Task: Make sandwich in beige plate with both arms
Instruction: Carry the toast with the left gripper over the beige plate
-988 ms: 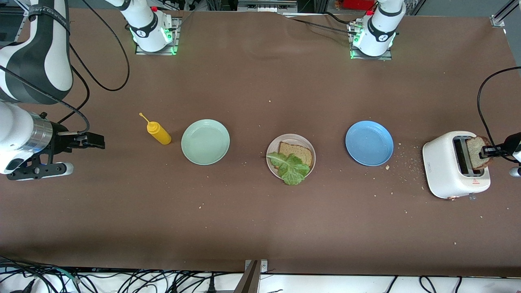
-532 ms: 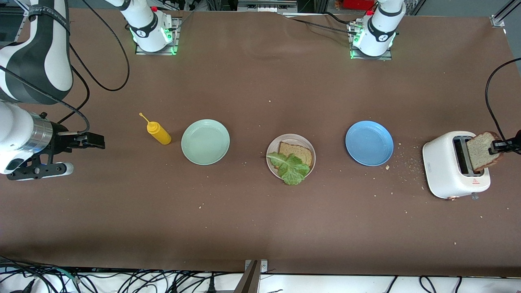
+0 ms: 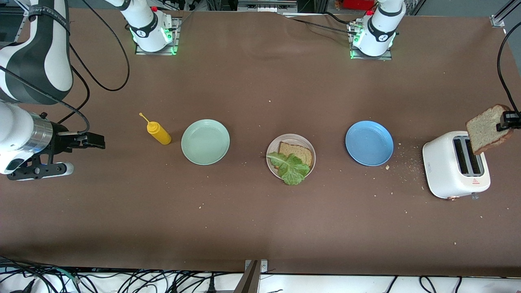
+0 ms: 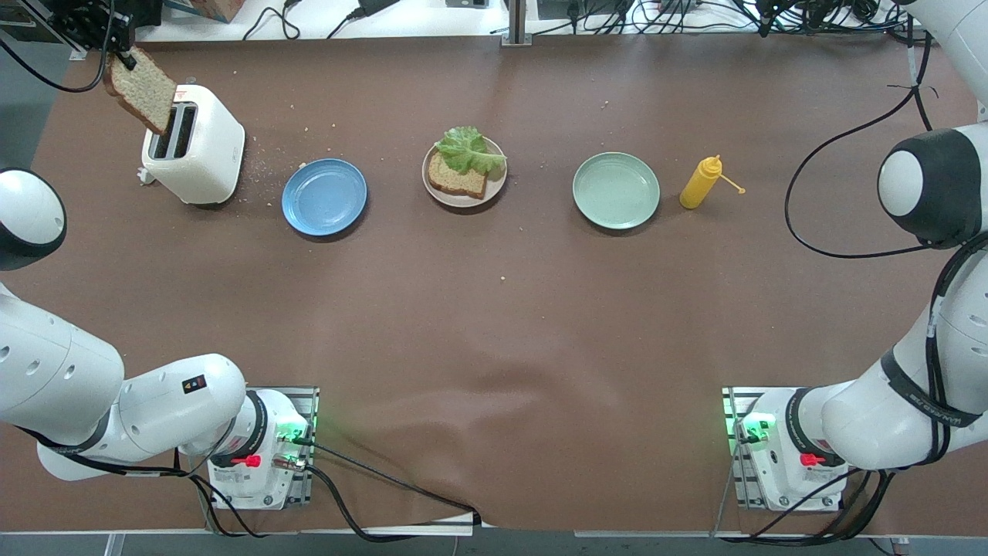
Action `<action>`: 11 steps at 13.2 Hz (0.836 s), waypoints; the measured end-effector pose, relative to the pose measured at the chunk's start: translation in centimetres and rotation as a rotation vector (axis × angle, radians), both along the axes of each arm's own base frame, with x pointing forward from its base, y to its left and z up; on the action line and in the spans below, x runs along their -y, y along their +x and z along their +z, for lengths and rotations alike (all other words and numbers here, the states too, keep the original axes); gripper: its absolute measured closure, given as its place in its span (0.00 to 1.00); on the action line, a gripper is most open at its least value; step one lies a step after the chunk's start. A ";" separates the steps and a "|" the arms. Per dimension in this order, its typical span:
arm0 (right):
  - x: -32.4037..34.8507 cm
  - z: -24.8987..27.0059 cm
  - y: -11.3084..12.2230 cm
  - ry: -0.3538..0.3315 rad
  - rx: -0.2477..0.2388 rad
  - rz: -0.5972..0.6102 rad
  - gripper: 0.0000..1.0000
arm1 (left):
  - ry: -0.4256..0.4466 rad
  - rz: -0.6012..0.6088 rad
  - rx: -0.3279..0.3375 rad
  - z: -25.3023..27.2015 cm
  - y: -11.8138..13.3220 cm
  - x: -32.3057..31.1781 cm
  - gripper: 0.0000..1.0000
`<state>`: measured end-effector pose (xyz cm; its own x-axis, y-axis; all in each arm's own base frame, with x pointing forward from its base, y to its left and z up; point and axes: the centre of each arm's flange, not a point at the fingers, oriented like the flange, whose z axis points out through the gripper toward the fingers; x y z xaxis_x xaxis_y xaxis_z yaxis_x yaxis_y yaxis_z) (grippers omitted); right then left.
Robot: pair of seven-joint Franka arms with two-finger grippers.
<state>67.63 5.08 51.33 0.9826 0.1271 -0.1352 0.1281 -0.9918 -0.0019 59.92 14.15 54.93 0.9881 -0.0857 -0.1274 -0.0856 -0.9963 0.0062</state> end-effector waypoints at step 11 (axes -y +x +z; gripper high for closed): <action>0.0 -0.3 0.0 0.001 -0.009 -0.002 0.00 | -0.633 0.072 -0.231 -8.4 4.0 18.9 0.91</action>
<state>67.61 5.08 51.01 0.9816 0.1251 -0.1442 0.1259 -0.9920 -0.0038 63.92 -4.73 46.49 0.9477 -0.1478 -0.2827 0.0546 -0.7979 0.6003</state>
